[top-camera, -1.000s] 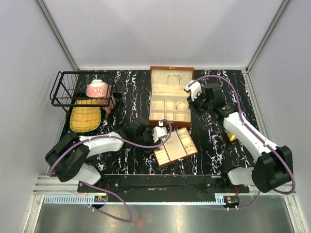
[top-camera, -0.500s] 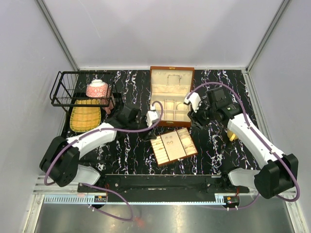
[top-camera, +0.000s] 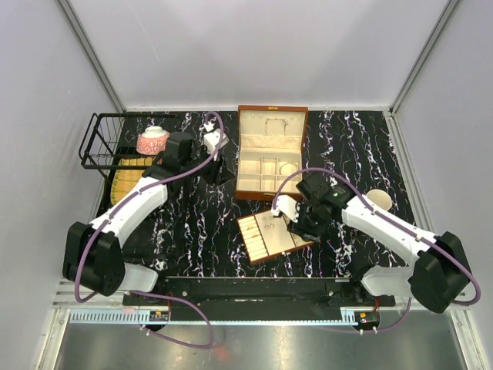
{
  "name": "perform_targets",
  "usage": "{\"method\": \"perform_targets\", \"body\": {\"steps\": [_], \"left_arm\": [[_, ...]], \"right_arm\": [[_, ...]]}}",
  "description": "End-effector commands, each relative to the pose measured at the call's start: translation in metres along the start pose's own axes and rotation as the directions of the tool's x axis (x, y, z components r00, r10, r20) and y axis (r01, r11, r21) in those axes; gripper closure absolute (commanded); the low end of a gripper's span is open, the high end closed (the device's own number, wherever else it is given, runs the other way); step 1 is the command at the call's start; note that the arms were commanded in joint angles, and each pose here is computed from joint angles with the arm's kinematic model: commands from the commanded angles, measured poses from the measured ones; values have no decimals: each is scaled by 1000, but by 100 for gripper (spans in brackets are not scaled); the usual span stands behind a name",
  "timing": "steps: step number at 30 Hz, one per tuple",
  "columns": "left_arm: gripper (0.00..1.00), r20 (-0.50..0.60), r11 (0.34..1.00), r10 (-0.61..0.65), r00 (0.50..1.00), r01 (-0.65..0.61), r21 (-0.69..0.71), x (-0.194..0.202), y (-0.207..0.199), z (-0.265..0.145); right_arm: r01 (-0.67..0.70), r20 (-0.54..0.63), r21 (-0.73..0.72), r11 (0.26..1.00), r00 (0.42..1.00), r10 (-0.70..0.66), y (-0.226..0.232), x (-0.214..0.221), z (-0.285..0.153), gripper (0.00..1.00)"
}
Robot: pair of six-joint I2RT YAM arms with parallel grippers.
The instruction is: Organize the mixed jewelry
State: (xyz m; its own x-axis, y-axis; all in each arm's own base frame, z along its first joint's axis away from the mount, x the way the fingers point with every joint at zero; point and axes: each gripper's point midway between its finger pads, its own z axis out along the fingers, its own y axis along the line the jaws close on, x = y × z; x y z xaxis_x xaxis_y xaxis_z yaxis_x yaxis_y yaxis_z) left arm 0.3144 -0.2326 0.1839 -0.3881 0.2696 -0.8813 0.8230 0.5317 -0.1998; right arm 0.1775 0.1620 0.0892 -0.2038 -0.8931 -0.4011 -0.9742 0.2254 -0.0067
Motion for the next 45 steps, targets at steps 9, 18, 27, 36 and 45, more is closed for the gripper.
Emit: {"method": "perform_targets", "body": {"steps": [9, 18, 27, 36, 45], "left_arm": [[53, 38, 999, -34, 999, 35, -37, -19, 28, -8], [53, 32, 998, -47, 998, 48, -33, -13, 31, -9], [53, 32, 998, -58, 998, 59, -31, -9, 37, -10], [53, 32, 997, -68, 997, 69, -28, -7, 38, -11], [53, 31, 997, -69, 997, 70, -31, -5, 41, -13]], "right_arm": [[172, -102, 26, 985, 980, -168, 14, 17, 34, 52], [212, -103, 46, 976, 973, -207, 17, 17, 52, 57], [242, -123, 73, 968, 965, -232, 19, 21, 64, 62], [246, -134, 61, 967, 962, -236, 24, 24, 76, 64], [222, -137, 43, 974, 967, -214, 30, 22, 82, 87]]}}
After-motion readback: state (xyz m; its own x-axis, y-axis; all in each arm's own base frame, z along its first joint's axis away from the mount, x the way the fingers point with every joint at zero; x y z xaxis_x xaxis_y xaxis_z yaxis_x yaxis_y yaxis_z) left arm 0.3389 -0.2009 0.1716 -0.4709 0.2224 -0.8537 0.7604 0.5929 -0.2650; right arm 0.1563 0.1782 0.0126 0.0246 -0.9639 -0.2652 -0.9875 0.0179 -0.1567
